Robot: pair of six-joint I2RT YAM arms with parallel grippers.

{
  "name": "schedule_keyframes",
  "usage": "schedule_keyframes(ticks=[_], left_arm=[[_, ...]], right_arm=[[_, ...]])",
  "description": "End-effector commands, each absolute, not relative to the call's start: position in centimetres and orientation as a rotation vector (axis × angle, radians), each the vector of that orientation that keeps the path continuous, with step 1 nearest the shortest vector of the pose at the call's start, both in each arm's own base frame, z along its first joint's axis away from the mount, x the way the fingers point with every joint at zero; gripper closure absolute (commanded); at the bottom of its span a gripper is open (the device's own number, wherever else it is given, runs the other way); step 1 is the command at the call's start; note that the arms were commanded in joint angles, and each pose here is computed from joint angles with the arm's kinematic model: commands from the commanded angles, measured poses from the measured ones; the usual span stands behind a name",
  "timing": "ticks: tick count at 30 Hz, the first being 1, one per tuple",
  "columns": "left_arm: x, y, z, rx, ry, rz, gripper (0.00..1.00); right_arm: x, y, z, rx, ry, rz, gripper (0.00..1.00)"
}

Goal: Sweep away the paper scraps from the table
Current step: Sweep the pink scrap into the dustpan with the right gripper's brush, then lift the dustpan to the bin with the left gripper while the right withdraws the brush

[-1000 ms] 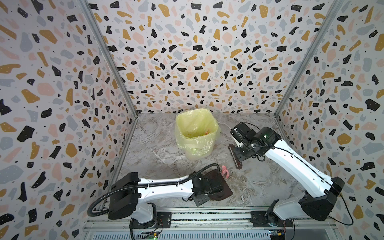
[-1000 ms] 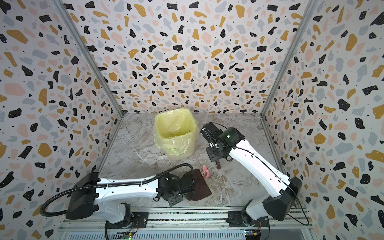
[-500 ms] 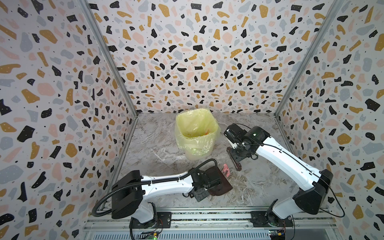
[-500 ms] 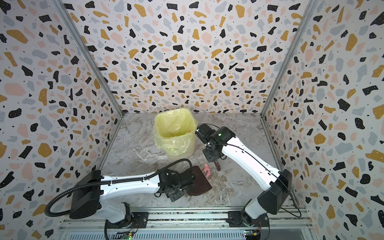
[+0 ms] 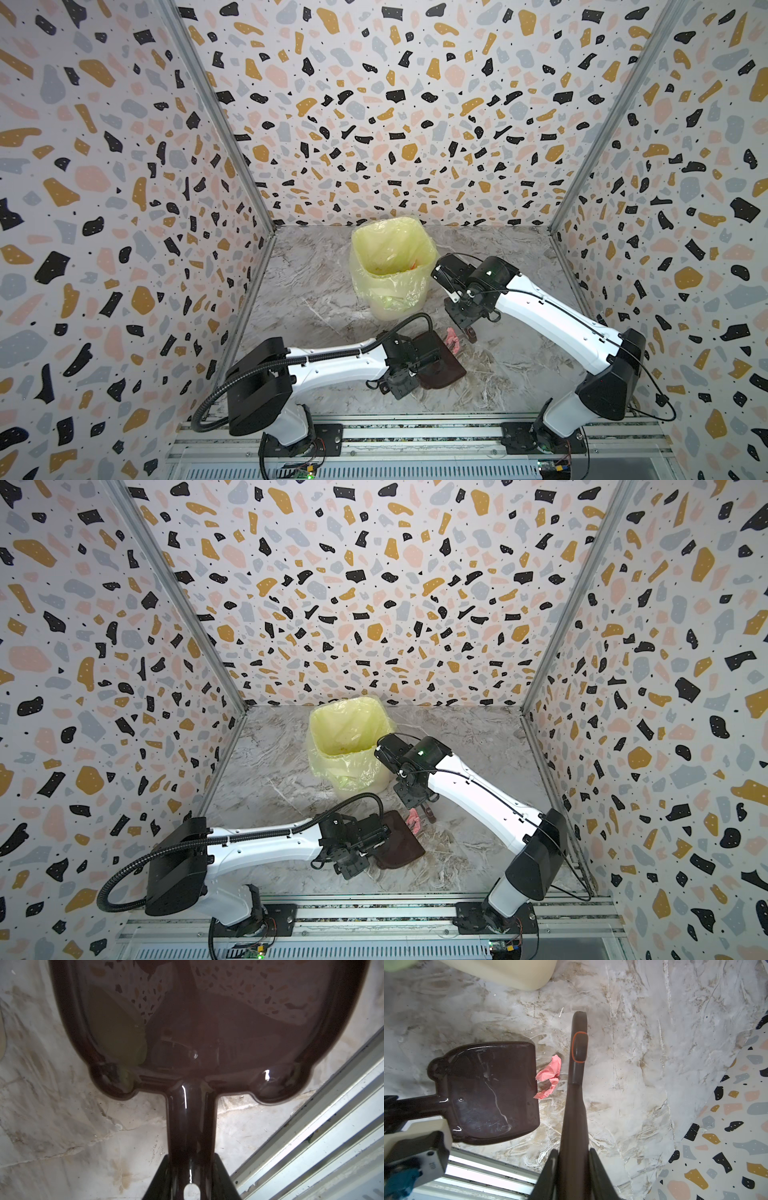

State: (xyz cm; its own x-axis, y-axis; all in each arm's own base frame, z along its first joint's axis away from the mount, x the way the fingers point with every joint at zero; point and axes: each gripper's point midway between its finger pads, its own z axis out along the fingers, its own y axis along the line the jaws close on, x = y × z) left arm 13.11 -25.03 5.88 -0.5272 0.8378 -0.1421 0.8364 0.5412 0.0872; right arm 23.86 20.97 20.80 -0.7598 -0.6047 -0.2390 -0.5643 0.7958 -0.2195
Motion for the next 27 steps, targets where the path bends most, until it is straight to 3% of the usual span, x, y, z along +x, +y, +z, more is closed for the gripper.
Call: schedule_keyframes(ticks=[1, 13, 27], left_arm=[[12.6, -24.4, 5.2, 1.459, 2.642, 0.017, 1.00], [12.8, -24.1, 4.9, 1.457, 2.652, 0.038, 1.00], [13.9, -24.8, 7.1, 1.384, 2.582, 0.011, 1.00]], right_arm=[[22.6, 22.0, 21.9, -0.912, 2.687, -0.108, 1.00], [17.6, 25.5, 25.8, -0.898, 2.651, 0.216, 1.00], [21.0, 18.2, 28.4, -0.530, 2.580, 0.104, 1.00]])
